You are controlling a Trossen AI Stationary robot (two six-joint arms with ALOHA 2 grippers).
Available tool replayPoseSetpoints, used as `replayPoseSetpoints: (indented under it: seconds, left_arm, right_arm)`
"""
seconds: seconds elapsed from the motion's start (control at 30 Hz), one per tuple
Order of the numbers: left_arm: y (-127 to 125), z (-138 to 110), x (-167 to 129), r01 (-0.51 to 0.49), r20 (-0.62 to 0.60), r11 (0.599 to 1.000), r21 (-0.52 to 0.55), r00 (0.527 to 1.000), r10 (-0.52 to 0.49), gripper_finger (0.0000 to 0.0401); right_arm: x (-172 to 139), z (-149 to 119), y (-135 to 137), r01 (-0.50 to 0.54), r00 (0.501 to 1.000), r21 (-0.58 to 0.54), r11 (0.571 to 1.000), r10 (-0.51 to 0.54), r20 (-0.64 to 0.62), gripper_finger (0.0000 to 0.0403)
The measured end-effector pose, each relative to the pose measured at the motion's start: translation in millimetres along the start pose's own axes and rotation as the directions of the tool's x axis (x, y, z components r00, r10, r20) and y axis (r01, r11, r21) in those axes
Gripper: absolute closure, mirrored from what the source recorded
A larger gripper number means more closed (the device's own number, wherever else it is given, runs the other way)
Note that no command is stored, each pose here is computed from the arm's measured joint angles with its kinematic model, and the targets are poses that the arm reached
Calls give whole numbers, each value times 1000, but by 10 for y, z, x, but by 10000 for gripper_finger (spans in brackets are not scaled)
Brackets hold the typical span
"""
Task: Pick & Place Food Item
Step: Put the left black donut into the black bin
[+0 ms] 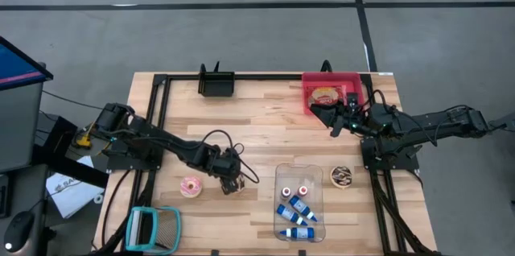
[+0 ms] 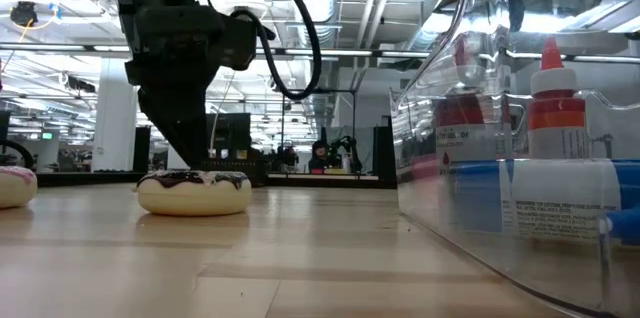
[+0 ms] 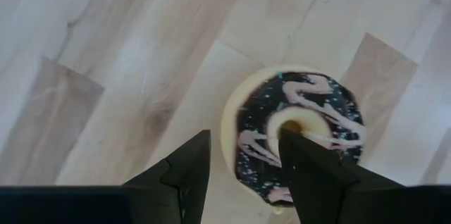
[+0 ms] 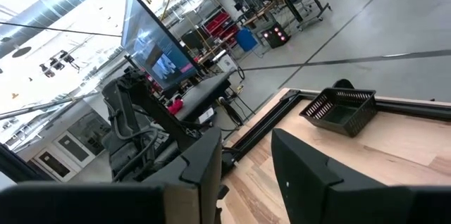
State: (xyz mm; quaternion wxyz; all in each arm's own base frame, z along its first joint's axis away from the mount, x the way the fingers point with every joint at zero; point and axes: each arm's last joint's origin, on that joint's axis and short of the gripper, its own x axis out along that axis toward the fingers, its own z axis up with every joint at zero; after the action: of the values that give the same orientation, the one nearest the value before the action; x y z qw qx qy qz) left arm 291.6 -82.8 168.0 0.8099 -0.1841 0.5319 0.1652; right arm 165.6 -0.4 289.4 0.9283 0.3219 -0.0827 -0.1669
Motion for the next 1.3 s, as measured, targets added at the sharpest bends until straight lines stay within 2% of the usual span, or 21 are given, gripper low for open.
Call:
replayPoseSetpoints:
  seconds: [0.5, 0.6, 0.67, 0.83, 1.0, 1.3]
  left_arm:
    - [-6, -2, -58, 31, -3, 999, 35, 1000, -30, 182]
    - [14, 70, -132, 70, 33, 997, -13, 997, -70, 182]
    - [60, 102, -134, 98, 5, 994, -40, 995, -98, 188]
    - [201, 150, -18, 239, -51, 962, -131, 968, -247, 198]
    - [299, 110, 30, 191, -76, 966, -174, 976, -206, 195]
    - [278, 64, 18, 178, -94, 975, -133, 977, -191, 191]
  right_arm:
    - [-4, -3, -4, 3, 1000, 3, 1000, -3, -4, 285]
    - [-4, -5, -6, 4, 1000, 8, 1000, -4, -6, 285]
    - [-7, -10, 1, 0, 1000, 8, 1000, 0, -10, 285]
    - [-20, -32, 24, -14, 1000, 7, 1000, 14, -25, 285]
    - [-39, -63, 54, -30, 998, 6, 1000, 31, -47, 285]
    - [-57, -116, 54, -18, 996, 0, 1000, 18, -88, 284]
